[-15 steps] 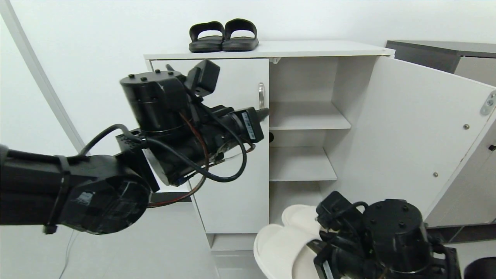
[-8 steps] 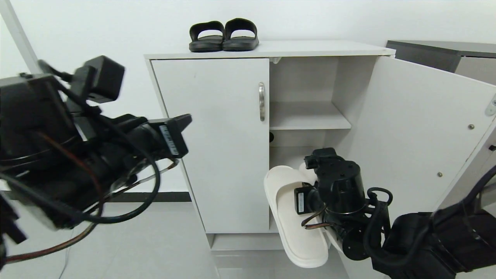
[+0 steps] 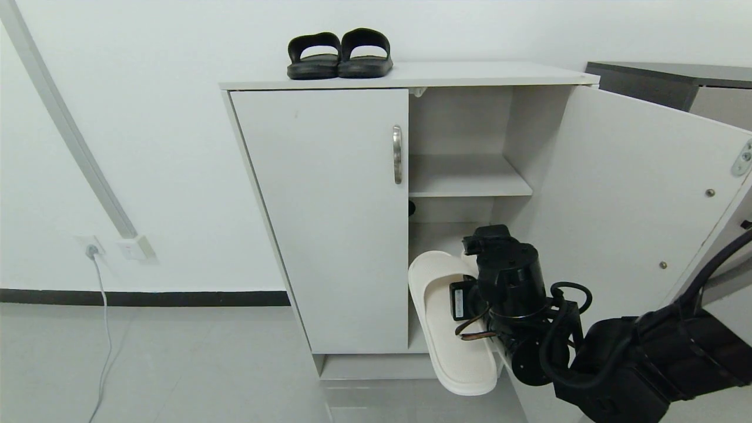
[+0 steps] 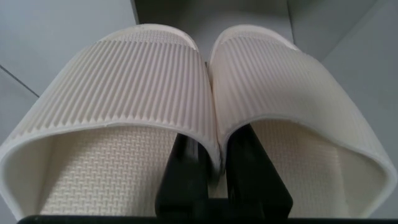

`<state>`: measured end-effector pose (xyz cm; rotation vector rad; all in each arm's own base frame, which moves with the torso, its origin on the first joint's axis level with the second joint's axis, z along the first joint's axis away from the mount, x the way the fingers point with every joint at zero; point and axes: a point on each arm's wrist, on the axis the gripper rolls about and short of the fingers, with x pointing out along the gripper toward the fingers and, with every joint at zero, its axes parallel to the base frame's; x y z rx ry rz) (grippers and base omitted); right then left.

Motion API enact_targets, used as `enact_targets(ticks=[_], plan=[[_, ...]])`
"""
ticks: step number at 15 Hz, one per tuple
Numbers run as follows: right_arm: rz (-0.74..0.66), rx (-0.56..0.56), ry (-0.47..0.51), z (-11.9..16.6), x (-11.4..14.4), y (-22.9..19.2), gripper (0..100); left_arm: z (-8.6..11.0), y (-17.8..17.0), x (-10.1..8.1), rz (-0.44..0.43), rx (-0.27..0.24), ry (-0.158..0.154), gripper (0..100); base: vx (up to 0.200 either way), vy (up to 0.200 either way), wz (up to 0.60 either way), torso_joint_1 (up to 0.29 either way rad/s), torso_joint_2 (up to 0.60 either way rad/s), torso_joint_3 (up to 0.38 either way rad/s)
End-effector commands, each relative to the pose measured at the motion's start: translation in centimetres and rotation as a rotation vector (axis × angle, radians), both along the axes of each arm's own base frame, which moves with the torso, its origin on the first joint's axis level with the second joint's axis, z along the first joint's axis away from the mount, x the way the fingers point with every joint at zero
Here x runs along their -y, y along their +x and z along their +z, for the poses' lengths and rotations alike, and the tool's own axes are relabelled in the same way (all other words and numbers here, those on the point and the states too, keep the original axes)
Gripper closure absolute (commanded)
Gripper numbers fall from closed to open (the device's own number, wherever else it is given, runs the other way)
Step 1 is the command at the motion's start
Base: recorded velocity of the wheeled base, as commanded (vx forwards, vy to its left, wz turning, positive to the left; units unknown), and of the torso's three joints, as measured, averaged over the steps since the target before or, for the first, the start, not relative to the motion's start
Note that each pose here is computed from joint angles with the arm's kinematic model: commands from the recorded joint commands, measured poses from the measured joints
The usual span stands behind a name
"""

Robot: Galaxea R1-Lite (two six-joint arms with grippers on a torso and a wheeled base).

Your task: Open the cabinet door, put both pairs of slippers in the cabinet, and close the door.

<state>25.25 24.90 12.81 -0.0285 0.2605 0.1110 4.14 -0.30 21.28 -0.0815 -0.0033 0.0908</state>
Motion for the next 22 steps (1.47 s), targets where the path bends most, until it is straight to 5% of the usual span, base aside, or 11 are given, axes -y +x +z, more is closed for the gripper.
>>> enact_targets(ticks=[1, 4, 7, 12, 17, 22], plan=[[0.001, -0.003, -0.003, -0.1, 0.0, 0.0, 100, -8.6, -4.8, -1.1, 0.213, -0.005, 0.02, 100, 0.0, 0.0, 0.0, 0.0, 0.0, 0.0], [-0.001, -0.004, -0.004, -0.2, 0.1, 0.0, 100, -12.7, -5.8, -1.0, 0.271, -0.018, 0.059, 100, 0.0, 0.0, 0.0, 0.0, 0.0, 0.0], [-0.001, -0.007, -0.008, -0.3, 0.0, 0.0, 100, -13.3, -6.5, -0.6, 0.053, 0.031, 0.121, 100, 0.0, 0.0, 0.0, 0.0, 0.0, 0.0], [0.001, -0.009, -0.009, -0.3, 0.0, -0.1, 100, -13.8, -6.4, -0.4, -0.064, -0.014, 0.121, 100, 0.0, 0.0, 0.0, 0.0, 0.0, 0.0], [-0.004, 0.004, 0.004, 0.0, -0.3, 0.2, 100, -13.8, -6.4, -0.4, -0.065, -0.007, 0.072, 100, 0.0, 0.0, 0.0, 0.0, 0.0, 0.0], [-0.042, 0.019, 0.002, 0.0, -0.5, 0.3, 100, -13.7, -6.4, -0.4, -0.065, -0.005, 0.068, 100, 0.0, -0.04, 0.0, 0.0, 0.0, 0.0]])
